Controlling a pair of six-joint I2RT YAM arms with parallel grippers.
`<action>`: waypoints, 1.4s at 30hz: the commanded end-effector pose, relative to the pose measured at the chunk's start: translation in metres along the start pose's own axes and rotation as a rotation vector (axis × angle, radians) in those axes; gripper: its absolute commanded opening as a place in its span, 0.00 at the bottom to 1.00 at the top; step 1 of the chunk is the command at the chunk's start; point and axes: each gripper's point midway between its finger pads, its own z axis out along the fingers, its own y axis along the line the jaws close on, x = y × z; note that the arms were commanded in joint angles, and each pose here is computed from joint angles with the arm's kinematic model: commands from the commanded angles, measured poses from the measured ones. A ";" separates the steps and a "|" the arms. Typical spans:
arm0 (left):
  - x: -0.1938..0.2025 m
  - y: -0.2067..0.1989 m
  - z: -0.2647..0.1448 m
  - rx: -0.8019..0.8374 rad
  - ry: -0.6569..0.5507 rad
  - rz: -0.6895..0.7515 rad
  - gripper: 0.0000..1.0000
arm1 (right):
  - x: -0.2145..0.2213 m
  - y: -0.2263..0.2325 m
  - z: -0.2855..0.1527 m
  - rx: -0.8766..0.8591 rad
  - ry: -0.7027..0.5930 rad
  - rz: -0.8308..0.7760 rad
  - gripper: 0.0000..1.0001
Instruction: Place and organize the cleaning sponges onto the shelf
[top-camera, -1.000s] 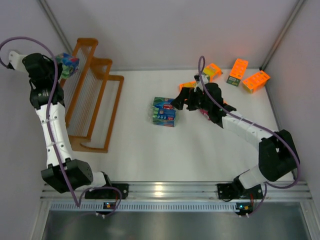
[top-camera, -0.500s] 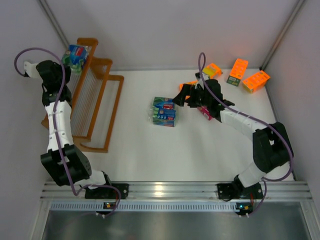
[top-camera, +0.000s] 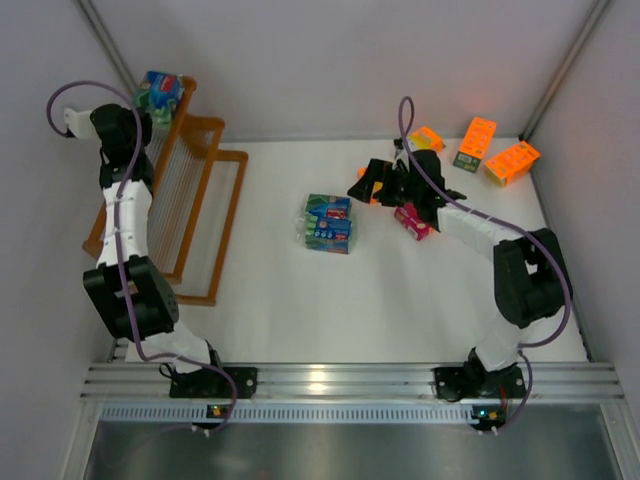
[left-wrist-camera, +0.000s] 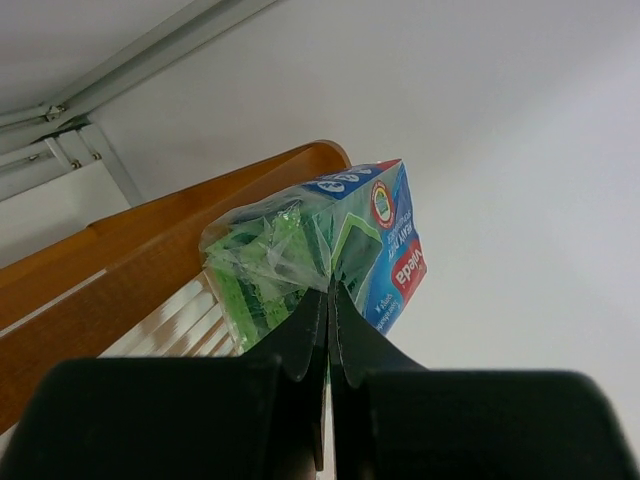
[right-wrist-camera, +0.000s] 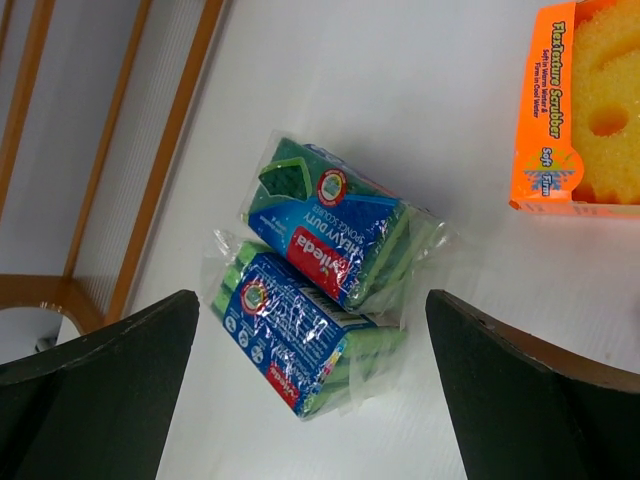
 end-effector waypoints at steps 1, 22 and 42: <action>0.003 -0.014 0.010 0.036 -0.010 -0.040 0.00 | -0.026 0.006 0.004 -0.039 -0.035 -0.003 0.99; -0.059 -0.105 -0.115 0.212 -0.076 0.309 0.98 | -0.034 0.013 -0.026 -0.079 -0.077 -0.049 0.99; 0.335 0.053 -0.268 0.203 1.035 0.703 0.89 | 0.022 -0.030 -0.111 0.092 -0.114 0.002 0.99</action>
